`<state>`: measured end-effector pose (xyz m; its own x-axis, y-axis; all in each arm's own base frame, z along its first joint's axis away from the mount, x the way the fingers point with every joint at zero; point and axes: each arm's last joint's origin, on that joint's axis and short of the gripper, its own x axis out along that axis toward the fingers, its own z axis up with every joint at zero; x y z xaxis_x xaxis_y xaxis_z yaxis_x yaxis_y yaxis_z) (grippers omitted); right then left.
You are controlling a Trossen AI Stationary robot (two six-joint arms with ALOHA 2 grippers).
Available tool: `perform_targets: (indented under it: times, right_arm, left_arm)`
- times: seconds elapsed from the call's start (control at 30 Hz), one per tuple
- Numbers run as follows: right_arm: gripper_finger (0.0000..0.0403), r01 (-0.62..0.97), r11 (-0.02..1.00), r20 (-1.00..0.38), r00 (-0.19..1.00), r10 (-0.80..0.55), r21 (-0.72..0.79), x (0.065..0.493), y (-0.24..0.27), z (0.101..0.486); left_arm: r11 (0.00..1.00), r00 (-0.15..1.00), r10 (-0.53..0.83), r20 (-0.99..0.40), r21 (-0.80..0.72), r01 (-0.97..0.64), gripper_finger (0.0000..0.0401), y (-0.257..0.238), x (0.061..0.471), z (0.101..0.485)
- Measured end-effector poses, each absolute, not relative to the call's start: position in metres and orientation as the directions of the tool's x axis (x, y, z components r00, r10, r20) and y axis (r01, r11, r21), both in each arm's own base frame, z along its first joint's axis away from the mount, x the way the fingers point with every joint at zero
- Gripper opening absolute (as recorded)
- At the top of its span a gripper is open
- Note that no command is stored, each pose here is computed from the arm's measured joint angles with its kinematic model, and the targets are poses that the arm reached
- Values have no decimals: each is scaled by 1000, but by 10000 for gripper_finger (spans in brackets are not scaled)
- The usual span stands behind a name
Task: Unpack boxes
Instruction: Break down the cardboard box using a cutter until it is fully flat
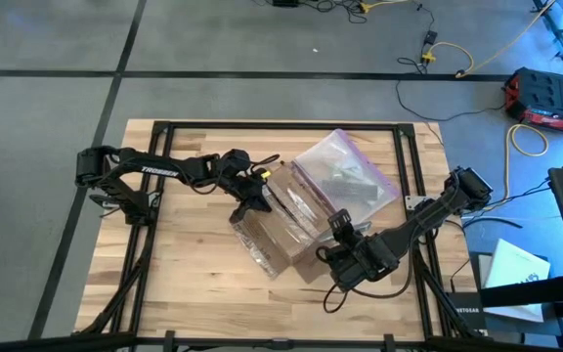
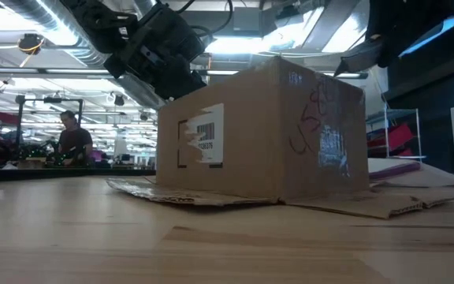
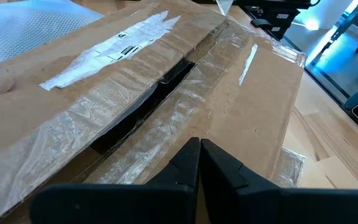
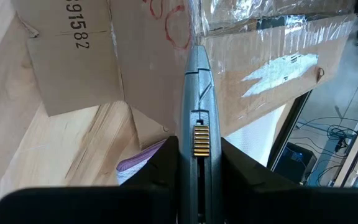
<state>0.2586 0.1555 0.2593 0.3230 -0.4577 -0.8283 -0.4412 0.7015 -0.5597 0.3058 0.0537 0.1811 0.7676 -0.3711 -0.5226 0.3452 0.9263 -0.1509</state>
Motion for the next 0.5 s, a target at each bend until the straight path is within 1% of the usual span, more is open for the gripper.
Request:
perform_targets:
  times: [0.5]
  right_arm:
    - [55, -419, 697, -811, 358, -462, -582, 262, 154, 252]
  left_arm:
    - [926, 768, -371, -522, -146, 348, 0, 54, 306, 181]
